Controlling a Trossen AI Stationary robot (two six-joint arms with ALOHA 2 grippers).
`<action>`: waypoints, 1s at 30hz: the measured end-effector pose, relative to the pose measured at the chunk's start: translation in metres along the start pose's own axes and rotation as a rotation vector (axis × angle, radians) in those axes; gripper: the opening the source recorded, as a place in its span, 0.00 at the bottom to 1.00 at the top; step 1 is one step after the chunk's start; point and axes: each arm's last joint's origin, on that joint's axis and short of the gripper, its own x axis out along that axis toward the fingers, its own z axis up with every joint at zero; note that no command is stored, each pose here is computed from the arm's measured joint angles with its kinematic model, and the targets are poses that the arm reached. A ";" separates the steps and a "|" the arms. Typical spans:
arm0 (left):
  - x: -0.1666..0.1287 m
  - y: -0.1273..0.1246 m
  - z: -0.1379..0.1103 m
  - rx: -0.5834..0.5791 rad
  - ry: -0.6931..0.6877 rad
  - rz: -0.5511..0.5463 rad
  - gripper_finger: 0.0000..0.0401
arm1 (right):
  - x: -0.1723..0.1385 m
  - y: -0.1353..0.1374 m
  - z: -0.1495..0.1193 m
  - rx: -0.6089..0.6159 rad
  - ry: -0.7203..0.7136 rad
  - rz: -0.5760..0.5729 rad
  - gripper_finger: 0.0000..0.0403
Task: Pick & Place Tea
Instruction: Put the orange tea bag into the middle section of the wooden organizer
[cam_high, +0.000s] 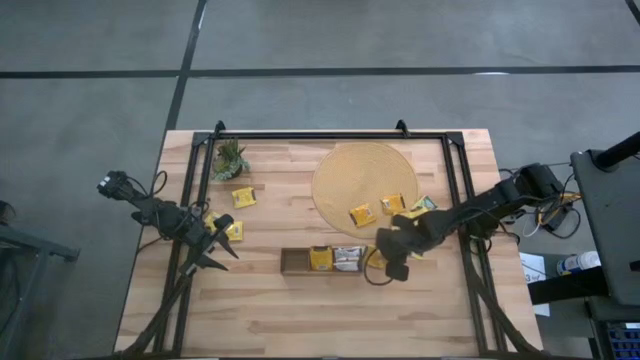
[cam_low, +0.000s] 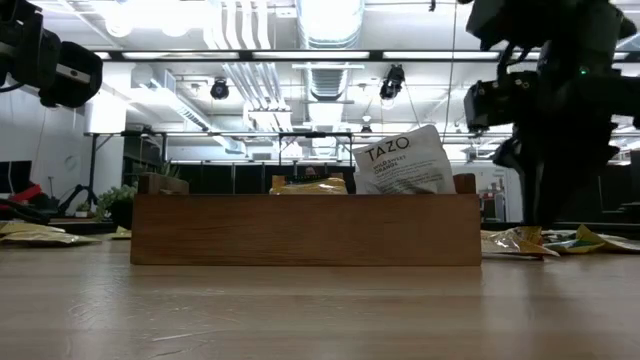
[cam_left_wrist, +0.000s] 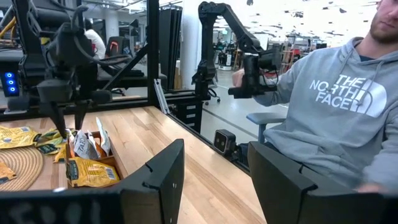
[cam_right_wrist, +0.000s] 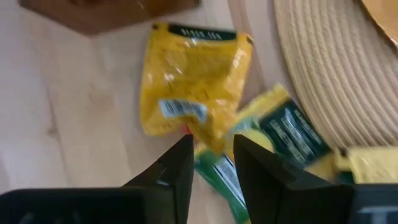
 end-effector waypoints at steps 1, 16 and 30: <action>0.000 0.000 0.000 0.000 0.000 0.000 0.43 | 0.001 -0.001 0.001 0.005 -0.014 0.015 0.28; 0.000 0.000 0.000 0.000 0.000 0.000 0.43 | 0.008 -0.006 0.002 0.037 -0.050 0.047 0.22; 0.000 0.000 0.003 -0.033 -0.030 0.018 0.43 | 0.005 -0.007 0.001 -0.002 -0.048 0.052 0.02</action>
